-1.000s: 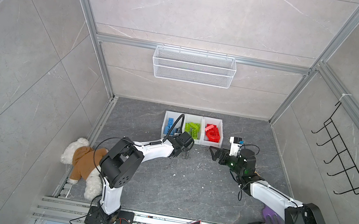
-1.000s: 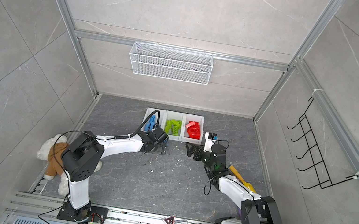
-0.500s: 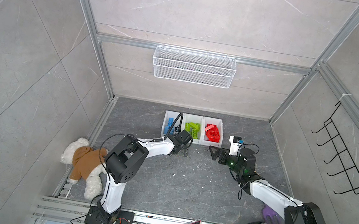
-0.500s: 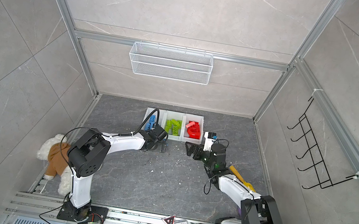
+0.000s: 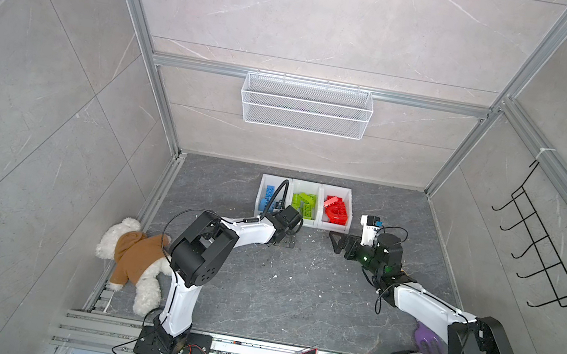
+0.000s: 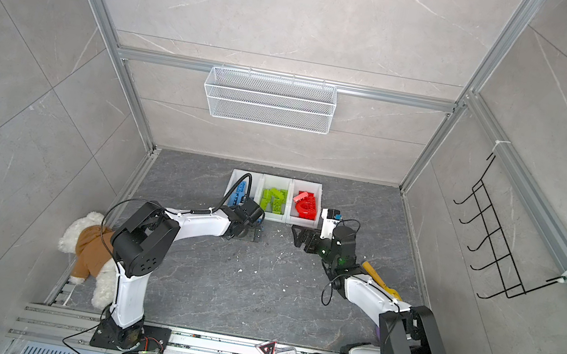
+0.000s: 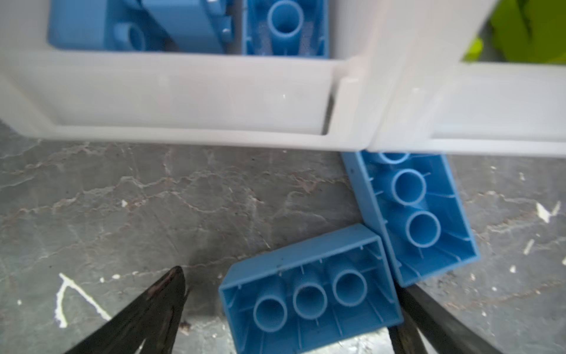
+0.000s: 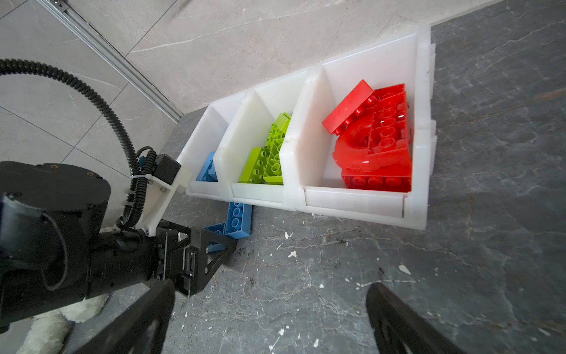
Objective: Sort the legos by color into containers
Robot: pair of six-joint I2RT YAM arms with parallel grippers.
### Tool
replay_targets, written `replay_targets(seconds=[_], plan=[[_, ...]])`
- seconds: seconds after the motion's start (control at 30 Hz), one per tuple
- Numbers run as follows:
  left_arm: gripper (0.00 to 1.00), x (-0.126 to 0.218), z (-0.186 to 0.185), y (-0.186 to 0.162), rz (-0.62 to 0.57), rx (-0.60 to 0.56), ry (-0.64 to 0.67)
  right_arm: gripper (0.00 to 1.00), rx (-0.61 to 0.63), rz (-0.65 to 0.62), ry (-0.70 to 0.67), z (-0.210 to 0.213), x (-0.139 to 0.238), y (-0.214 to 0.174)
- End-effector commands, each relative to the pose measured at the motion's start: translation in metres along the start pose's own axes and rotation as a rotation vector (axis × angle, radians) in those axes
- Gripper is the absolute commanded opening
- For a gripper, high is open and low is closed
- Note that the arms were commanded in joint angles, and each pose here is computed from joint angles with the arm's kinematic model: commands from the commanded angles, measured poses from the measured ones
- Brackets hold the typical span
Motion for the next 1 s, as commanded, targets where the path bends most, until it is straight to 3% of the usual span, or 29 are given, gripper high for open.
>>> replay_targets(seconds=[0.0, 0.23, 0.67, 0.97], plan=[[0.99, 0.015, 0.013, 0.015, -0.051, -0.014, 0.038, 1.0, 0.019, -0.007, 0.013, 0.002, -0.002, 0.008], [0.99, 0.022, 0.012, 0.014, -0.053, -0.053, -0.016, 1.0, 0.019, 0.0, 0.017, 0.002, -0.004, 0.007], [0.99, 0.032, 0.057, 0.012, -0.066, -0.029, 0.135, 1.0, 0.016, 0.006, 0.026, 0.003, -0.004, 0.008], [0.99, 0.036, 0.034, 0.019, -0.083, -0.124, -0.05, 1.0, 0.02, 0.011, 0.033, 0.003, -0.005, 0.008]])
Point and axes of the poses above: each gripper's point midway between its finger pads, its own x axis back along the fingers, its own z axis along the line the jaws close on, y = z × x, the point moved 8 cm from there along x, back along the fingers, and after that the axes turned 12 degrees about x, right-handed, at the moved point
